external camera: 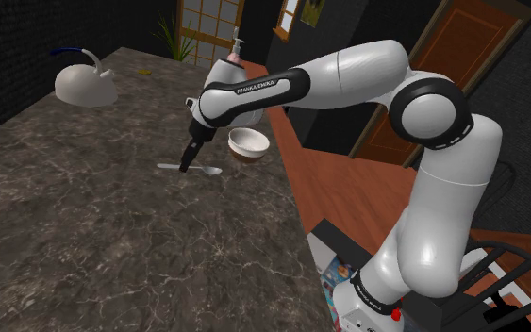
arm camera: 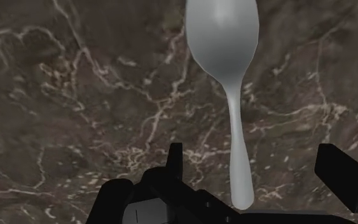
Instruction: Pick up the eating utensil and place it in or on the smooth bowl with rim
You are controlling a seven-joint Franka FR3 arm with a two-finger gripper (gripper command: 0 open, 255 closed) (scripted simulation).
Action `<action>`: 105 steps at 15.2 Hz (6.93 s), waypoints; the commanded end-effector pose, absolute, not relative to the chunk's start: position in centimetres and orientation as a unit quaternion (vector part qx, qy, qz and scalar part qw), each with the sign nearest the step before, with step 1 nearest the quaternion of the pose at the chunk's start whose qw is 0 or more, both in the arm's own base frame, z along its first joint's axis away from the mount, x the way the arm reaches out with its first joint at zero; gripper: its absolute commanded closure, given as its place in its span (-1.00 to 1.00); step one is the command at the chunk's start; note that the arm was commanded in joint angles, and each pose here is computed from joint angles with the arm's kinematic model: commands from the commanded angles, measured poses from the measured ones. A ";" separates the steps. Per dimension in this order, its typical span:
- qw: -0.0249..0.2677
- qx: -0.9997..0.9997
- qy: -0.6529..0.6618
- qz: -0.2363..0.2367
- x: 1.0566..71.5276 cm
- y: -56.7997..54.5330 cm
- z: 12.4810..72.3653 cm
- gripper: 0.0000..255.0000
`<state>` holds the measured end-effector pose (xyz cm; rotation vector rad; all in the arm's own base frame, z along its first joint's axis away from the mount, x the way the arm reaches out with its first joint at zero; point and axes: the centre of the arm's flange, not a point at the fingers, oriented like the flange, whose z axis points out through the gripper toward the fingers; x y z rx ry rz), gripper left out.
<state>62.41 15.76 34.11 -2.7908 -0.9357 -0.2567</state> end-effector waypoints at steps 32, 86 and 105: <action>0.093 -0.940 -0.315 -0.087 62.5 15.9 40.7 1.00; 0.093 -0.940 -0.315 -0.087 60.3 -7.6 41.4 1.00; 0.093 -0.940 -0.315 -0.087 59.8 -8.7 46.3 -1.00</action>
